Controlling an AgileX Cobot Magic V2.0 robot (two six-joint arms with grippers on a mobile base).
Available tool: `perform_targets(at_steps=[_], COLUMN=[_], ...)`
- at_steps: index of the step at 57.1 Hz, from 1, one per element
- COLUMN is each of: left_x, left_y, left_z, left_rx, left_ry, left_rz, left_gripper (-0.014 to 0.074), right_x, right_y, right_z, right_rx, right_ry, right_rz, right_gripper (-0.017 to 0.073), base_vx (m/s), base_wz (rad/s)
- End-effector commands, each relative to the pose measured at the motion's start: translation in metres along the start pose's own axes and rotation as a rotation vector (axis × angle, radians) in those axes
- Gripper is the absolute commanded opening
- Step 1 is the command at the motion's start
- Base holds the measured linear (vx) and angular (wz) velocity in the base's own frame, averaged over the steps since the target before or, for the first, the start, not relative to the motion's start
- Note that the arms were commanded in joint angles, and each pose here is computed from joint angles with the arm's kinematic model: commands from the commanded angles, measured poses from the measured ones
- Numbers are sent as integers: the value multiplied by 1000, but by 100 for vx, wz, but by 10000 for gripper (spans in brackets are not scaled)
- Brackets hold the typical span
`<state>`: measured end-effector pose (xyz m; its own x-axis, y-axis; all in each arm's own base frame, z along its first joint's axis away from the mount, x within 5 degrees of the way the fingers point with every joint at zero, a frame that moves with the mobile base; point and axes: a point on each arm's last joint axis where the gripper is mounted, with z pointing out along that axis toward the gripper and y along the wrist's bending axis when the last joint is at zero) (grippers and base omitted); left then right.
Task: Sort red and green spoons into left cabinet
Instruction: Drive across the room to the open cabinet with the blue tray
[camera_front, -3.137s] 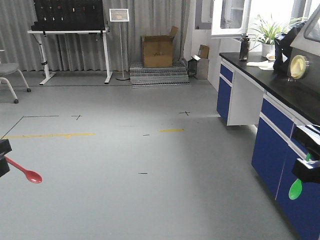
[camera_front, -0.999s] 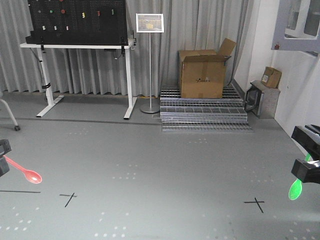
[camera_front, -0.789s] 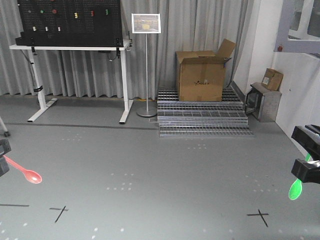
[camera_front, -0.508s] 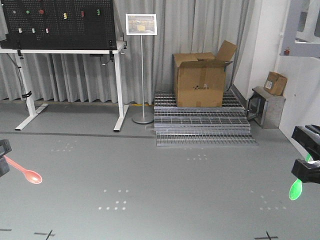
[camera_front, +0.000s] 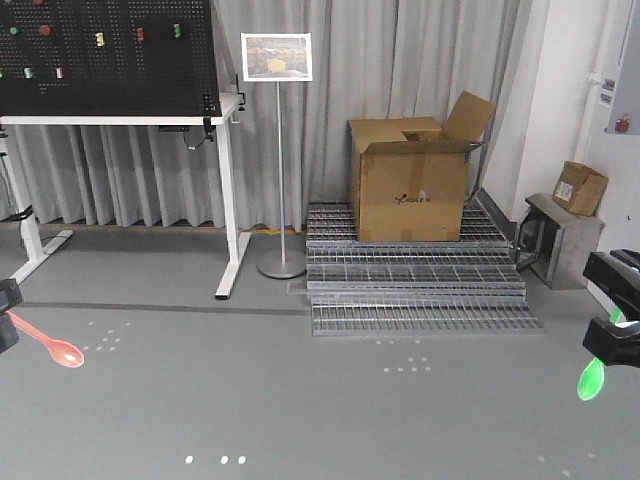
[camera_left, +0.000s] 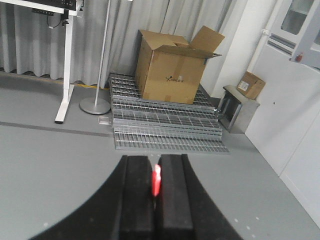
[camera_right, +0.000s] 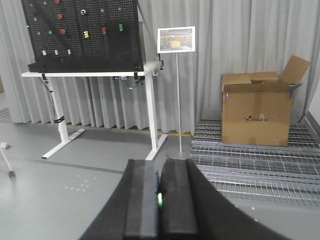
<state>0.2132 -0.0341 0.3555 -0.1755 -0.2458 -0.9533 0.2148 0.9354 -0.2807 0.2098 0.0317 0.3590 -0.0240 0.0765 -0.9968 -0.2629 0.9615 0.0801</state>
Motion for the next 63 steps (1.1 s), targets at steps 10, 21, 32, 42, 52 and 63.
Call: perform_targets(at_steps=[10,21,32,42,52,63], left_x=[-12,-12,-12,-12,-12,-12], left_y=[-7,-7,-7,-7,-7,-7], left_z=[-4,-4,-4,-4,-4,-4], left_rx=[39,39,39,39,39,39], left_ry=[-48,-48,-48,-48,-48,-48], left_rz=[-61,-61,-61,-61,-61,-61], left_gripper=[0,0,0,0,0,0], right_x=[-15,-15,-15,-15,-15,-15], right_y=[4,4,4,4,4,4], right_z=[-3,-3,-3,-3,-3,-3], right_rx=[-38,-38,-38,-38,-38,-38], right_ry=[-69,-69,-69,-69,-69,-69], right_rz=[1,1,1,1,1,1], right_gripper=[-9,-9,-9,-9,-9,-9], base_vx=[60,58,56,54,53,51], base_wz=[-5,-8,-2,4,6,3])
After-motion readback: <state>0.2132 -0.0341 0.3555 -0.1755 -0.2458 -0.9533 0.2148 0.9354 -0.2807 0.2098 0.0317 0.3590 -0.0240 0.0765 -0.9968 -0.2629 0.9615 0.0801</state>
